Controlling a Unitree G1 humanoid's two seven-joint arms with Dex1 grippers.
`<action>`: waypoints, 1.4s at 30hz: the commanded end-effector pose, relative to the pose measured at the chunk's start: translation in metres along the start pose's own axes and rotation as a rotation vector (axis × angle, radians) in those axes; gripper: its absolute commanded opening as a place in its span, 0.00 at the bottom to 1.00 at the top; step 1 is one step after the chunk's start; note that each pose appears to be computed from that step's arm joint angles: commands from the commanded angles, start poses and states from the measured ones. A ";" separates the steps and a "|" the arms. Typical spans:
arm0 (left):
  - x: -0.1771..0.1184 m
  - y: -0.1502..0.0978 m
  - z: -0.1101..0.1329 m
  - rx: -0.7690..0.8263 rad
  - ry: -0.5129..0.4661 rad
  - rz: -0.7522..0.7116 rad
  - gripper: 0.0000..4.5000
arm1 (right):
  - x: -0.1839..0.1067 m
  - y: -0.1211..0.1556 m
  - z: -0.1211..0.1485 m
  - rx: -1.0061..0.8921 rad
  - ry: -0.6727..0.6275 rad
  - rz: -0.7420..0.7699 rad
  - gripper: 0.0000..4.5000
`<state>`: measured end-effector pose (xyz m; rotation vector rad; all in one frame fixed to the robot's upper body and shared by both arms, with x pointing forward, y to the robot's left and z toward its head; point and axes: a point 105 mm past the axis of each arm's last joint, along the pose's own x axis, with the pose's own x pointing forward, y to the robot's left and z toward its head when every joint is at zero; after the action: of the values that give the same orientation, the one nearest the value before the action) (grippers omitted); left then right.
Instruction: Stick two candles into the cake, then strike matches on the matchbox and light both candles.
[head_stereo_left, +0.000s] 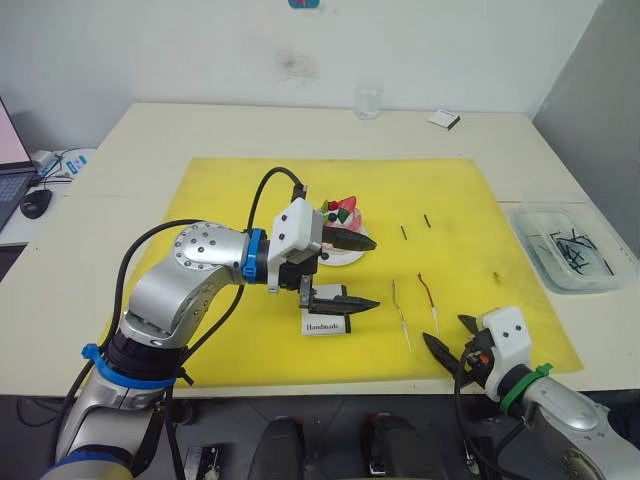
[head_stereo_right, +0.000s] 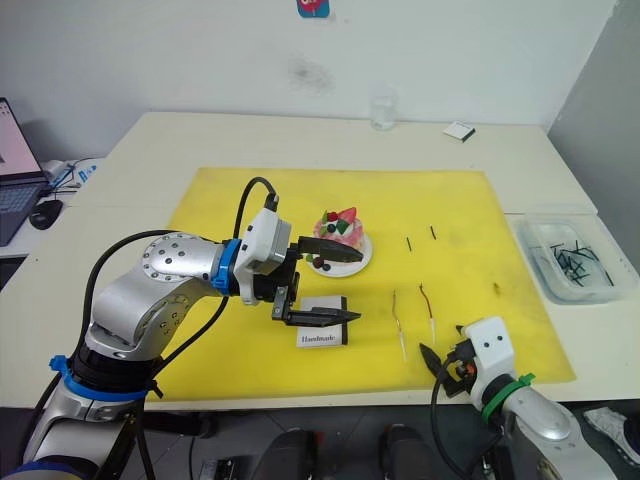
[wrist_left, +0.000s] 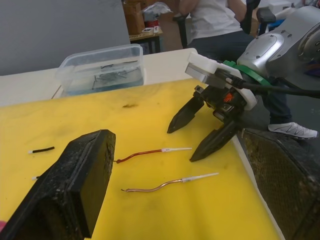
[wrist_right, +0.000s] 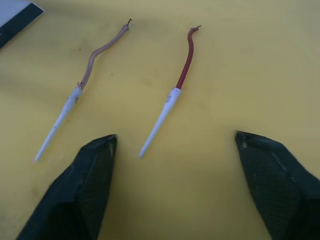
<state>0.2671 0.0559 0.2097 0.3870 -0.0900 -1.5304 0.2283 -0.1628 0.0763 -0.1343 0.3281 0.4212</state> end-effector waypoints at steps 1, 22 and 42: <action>-0.005 0.002 0.012 0.048 -0.008 0.019 1.00 | 0.001 -0.002 -0.004 -0.012 0.028 -0.028 0.57; -0.001 0.034 0.030 -0.367 -0.319 0.147 1.00 | -0.006 -0.019 0.128 0.028 -0.535 -0.058 0.01; 0.031 0.078 0.047 -0.833 -0.710 0.320 0.52 | 0.014 0.021 0.196 -0.065 -0.733 0.141 0.00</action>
<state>0.3371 0.0178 0.2506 -0.7998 0.0213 -1.1539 0.2954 -0.1058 0.2392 -0.0090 -0.3376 0.5624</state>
